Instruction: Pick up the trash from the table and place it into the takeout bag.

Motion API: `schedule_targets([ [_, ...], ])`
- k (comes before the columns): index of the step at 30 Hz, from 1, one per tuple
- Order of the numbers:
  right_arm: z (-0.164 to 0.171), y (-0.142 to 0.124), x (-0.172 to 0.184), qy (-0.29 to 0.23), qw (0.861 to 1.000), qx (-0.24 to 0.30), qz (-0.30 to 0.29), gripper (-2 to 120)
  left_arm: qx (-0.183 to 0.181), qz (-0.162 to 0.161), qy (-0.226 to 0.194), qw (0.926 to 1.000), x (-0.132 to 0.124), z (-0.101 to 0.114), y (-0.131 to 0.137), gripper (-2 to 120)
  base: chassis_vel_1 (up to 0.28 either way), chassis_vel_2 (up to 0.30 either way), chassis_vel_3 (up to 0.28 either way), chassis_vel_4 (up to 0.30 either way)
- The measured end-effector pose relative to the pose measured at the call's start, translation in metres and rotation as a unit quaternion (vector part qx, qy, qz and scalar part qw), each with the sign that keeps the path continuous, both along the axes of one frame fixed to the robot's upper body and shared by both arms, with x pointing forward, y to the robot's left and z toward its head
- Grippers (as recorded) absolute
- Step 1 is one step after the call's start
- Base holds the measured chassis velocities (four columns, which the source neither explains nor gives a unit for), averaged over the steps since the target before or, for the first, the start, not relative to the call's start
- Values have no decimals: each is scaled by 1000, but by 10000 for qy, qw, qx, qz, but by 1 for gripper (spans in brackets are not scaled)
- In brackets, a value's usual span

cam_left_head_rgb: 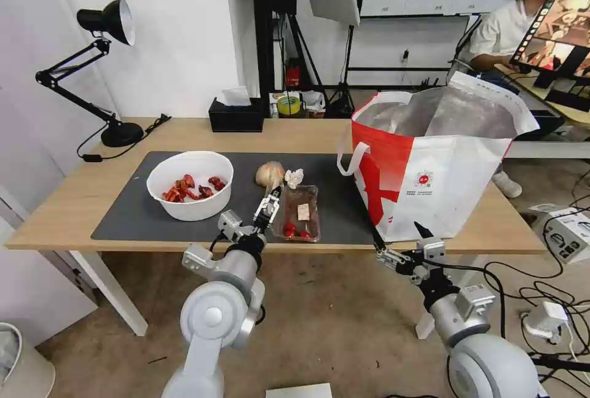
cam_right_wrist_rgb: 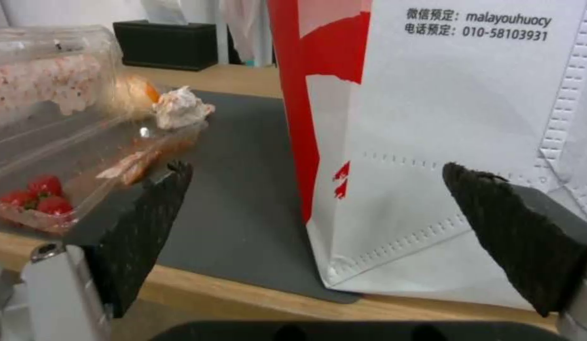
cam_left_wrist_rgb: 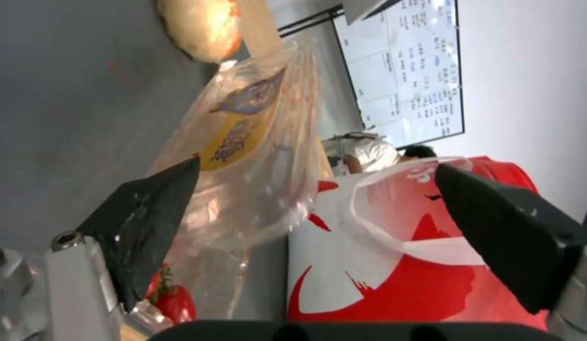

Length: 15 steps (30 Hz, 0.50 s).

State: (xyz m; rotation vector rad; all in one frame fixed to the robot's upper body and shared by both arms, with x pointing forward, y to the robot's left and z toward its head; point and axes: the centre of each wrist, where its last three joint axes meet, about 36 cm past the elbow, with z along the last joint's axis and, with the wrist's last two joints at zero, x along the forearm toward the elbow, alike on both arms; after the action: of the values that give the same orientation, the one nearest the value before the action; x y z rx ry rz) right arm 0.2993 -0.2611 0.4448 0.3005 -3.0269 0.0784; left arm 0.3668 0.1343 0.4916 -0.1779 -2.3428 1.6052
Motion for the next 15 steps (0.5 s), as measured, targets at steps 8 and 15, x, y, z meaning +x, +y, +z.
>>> schedule_targets([
  [8, -1, -1, -2, 17, 10000, 2, -26, 100, -32, -112, -88, 9999, 9, 2, -8, 100, 0, 0, 0, 0],
  [15, 0, -4, -4, -10, 10000, -28, -73, 100, -16, -386, -124, 9992, 8, -4, -27, 100, 0, 0, 0, 0],
])
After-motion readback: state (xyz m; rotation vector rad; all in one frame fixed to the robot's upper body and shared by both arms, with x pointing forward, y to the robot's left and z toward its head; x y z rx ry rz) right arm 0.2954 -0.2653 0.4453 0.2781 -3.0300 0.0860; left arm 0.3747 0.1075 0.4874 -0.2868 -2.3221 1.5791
